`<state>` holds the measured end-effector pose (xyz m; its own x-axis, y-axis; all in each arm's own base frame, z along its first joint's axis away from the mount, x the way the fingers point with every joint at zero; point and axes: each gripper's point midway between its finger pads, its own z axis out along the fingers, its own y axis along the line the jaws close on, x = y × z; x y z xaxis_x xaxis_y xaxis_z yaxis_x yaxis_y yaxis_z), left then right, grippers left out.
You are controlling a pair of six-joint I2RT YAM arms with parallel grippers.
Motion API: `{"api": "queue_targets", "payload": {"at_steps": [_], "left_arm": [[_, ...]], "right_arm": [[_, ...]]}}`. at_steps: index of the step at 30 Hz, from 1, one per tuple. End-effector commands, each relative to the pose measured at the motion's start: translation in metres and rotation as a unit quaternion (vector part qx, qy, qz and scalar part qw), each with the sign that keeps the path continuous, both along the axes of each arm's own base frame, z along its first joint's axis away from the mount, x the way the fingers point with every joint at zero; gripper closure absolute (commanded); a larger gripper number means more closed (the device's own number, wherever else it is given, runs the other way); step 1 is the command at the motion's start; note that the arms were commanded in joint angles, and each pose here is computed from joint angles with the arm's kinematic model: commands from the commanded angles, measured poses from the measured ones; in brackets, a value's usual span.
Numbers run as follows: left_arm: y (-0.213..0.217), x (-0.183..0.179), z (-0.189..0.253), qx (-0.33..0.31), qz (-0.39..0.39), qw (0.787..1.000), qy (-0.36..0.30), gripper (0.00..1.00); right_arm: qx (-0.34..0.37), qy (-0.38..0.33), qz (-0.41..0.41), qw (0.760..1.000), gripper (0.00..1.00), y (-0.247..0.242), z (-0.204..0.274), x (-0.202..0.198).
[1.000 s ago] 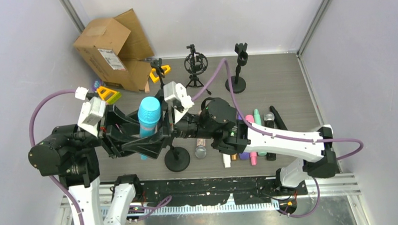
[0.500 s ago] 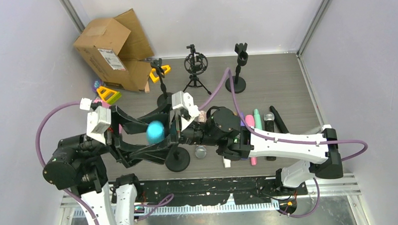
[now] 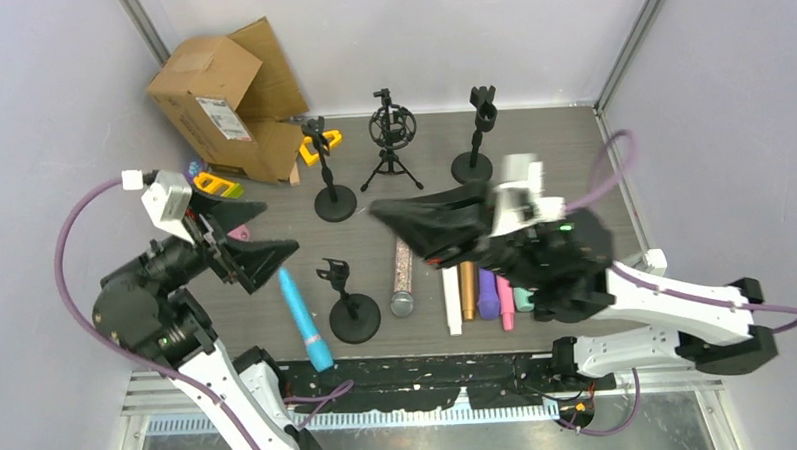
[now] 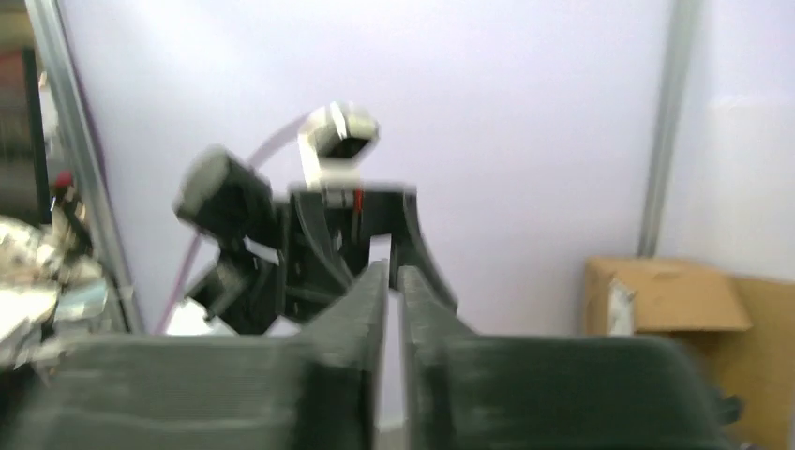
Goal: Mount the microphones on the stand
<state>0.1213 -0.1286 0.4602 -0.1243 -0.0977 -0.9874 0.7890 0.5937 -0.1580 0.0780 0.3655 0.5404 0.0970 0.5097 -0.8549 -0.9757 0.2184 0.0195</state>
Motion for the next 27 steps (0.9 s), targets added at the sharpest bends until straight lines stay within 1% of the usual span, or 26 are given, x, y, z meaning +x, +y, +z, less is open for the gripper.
{"api": "queue_targets", "payload": {"at_steps": [1, 4, 9, 11, 14, 18, 20, 21, 22, 23, 24, 25, 26, 27], "left_arm": [[0.008, 0.0, -0.023, 0.009, -0.04, 0.997, 0.069, 0.0], [0.012, 0.003, -0.028, 0.021, -0.049, 0.996, 0.071, 0.0], [0.024, 0.015, -0.035, 0.0, -0.038, 0.994, 0.101, 0.01], [0.025, 0.018, -0.034, -0.001, -0.034, 0.995, 0.095, 0.01], [0.024, 0.02, -0.034, -0.011, -0.022, 0.996, 0.086, 0.01], [0.024, 0.022, -0.032, -0.011, -0.015, 0.997, 0.071, 0.0], [0.027, 0.029, -0.028, -0.024, 0.001, 0.998, 0.06, 0.0], [0.03, 0.035, -0.023, -0.036, 0.016, 0.998, 0.05, 0.01], [0.033, 0.043, -0.018, -0.049, 0.032, 0.998, 0.037, 0.0], [0.04, 0.052, -0.012, -0.062, 0.055, 0.996, 0.021, 0.0], [0.049, 0.065, -0.006, -0.086, 0.089, 0.992, 0.02, 0.0], [0.061, 0.078, -0.012, -0.115, 0.135, 0.983, 0.056, 0.01], [0.071, 0.089, -0.013, -0.101, 0.187, 0.976, 0.054, 0.0], [0.089, 0.106, -0.017, -0.054, 0.25, 0.966, 0.036, 0.0]], "right_arm": [[0.043, 0.004, -0.068, 0.997, 0.95, -0.036, 0.025, 0.019], [0.032, 0.012, -0.081, 0.996, 0.95, -0.039, 0.017, 0.024], [0.004, 0.03, -0.109, 0.994, 0.95, -0.049, -0.001, 0.033], [-0.002, 0.037, -0.119, 0.992, 0.94, -0.056, -0.009, 0.035], [-0.002, 0.043, -0.132, 0.99, 0.91, -0.063, -0.015, 0.039], [-0.016, 0.044, -0.137, 0.99, 0.88, -0.058, -0.024, 0.041], [-0.024, 0.048, -0.139, 0.989, 0.85, -0.055, -0.028, 0.043], [-0.032, 0.05, -0.141, 0.988, 0.81, -0.051, -0.032, 0.044], [-0.033, 0.051, -0.141, 0.988, 0.71, -0.05, -0.031, 0.045], [-0.041, 0.053, -0.144, 0.987, 0.64, -0.046, -0.035, 0.046], [-0.041, 0.055, -0.146, 0.987, 0.55, -0.046, -0.033, 0.047], [-0.055, 0.058, -0.153, 0.985, 0.51, -0.04, -0.04, 0.051], [-0.054, 0.06, -0.158, 0.984, 0.45, -0.041, -0.035, 0.053], [-0.071, 0.065, -0.17, 0.981, 0.41, -0.036, -0.043, 0.058]]}}
